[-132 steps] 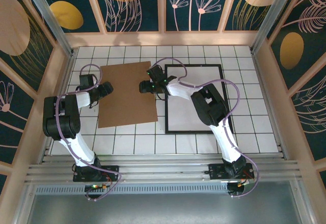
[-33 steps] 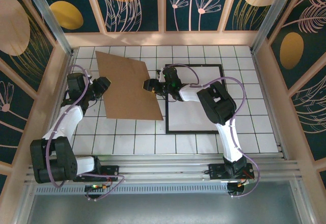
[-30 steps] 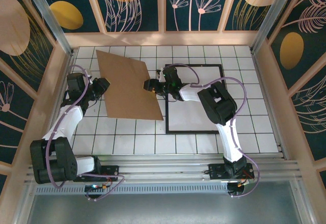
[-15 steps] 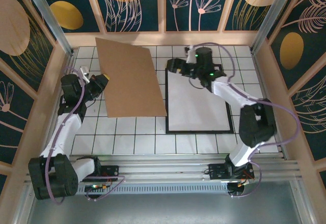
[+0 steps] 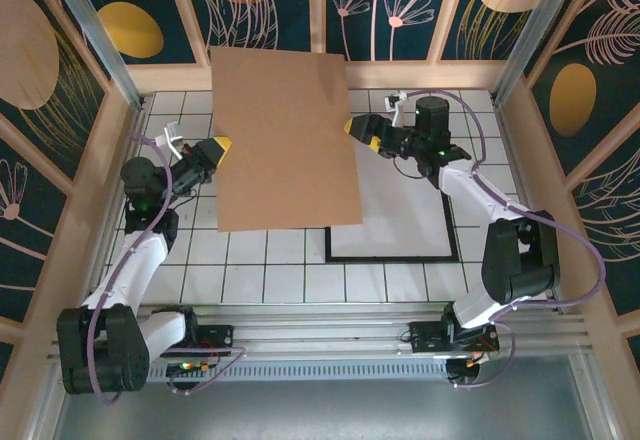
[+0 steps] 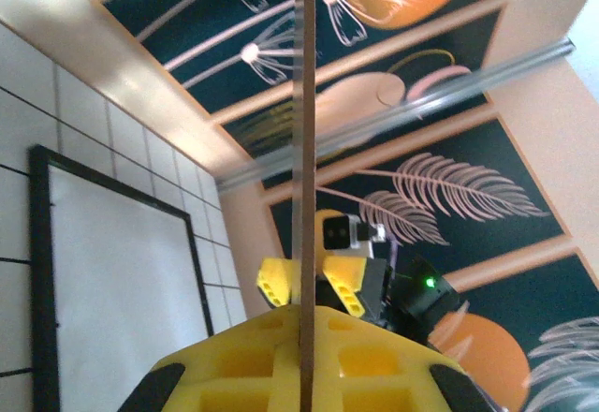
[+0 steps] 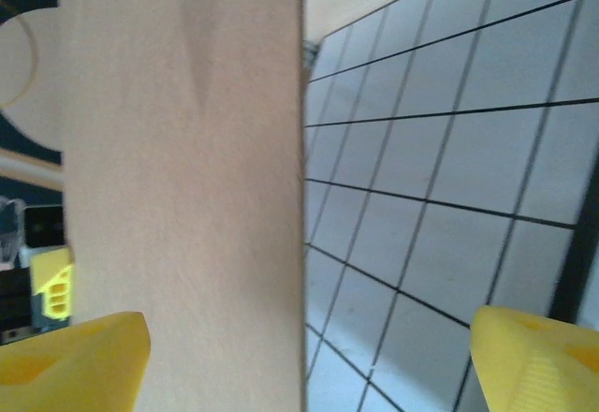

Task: Put the photo into the frame

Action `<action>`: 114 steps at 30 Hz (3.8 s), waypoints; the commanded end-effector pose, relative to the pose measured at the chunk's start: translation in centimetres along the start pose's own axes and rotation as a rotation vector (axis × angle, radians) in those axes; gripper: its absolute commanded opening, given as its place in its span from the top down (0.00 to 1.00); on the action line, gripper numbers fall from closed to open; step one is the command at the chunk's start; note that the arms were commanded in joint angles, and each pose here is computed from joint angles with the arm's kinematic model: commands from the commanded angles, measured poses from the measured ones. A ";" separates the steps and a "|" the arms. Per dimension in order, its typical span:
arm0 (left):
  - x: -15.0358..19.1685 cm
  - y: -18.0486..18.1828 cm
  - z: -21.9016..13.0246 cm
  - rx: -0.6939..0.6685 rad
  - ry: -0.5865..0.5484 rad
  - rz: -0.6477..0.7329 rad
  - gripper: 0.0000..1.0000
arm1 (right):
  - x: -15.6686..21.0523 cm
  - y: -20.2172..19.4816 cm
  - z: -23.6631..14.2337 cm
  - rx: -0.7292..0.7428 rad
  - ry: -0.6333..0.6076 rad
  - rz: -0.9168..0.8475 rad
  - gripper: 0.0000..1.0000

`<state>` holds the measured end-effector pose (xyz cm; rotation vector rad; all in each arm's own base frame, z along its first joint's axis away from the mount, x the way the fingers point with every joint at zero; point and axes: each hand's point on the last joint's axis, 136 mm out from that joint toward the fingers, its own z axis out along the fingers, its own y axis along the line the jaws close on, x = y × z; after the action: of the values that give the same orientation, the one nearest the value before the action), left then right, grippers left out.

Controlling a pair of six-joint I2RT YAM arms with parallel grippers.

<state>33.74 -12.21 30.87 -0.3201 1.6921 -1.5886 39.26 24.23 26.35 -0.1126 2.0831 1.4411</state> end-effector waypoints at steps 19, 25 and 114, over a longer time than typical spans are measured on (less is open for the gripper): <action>1.7 4.1 2.8 0.029 0.018 -0.111 0.94 | 0.3 3.1 -3.5 -0.272 -0.057 0.059 1.00; 2.5 11.0 2.5 -0.242 0.014 -0.096 0.48 | 1.1 0.0 -5.9 -0.171 -0.012 0.043 1.00; 2.8 15.5 2.6 -0.368 0.050 0.000 0.24 | -0.7 -14.9 -12.0 0.182 0.141 0.229 1.00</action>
<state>38.17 -12.89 14.84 -0.5107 2.0430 -1.2826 40.81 6.46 16.27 0.1431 2.4321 1.3638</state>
